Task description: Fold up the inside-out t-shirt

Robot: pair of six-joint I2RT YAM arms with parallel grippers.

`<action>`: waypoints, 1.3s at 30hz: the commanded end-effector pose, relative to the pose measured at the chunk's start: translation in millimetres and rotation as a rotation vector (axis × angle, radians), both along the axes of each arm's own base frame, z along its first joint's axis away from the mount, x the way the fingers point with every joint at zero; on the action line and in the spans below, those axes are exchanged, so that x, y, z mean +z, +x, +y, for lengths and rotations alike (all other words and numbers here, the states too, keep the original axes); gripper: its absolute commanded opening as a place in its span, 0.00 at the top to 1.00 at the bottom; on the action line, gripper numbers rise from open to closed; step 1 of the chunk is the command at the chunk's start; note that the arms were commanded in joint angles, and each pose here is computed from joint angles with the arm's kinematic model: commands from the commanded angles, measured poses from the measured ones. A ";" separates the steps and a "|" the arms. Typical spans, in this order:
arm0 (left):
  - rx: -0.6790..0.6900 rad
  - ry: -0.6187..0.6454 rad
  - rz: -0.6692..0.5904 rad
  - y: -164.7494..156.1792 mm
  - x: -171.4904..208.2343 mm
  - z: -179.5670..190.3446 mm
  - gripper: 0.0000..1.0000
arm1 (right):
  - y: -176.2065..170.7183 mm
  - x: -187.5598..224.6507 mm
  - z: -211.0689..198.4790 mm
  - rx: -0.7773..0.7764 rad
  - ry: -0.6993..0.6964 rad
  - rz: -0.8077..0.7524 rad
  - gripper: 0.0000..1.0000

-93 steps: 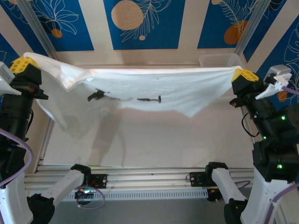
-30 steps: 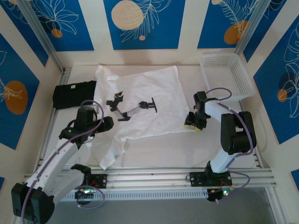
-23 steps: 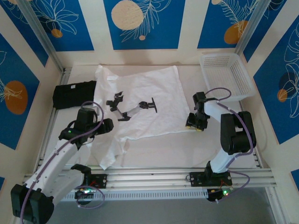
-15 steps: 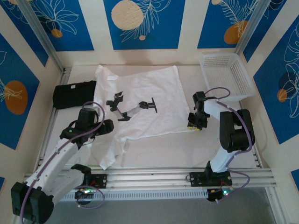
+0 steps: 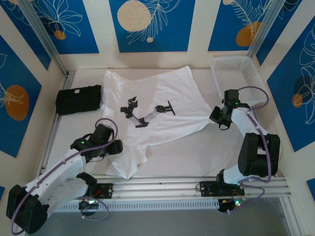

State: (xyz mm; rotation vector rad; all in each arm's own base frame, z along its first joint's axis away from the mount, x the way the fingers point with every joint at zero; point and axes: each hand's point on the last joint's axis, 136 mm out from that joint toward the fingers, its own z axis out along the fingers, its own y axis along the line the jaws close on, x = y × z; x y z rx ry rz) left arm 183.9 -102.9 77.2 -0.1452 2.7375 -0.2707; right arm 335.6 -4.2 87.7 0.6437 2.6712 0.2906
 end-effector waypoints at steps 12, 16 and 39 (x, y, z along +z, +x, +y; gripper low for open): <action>-0.180 0.055 0.218 -86.0 -52.1 -50.6 0.33 | 5.8 3.1 24.8 0.054 0.114 -0.037 1.00; -0.264 0.089 0.231 -91.0 -62.6 -69.2 0.31 | 3.3 1.2 27.1 0.064 0.116 -0.031 1.00; -0.234 0.059 -0.244 1.5 47.9 -52.9 1.00 | 9.4 47.6 54.4 0.206 0.181 -0.230 1.00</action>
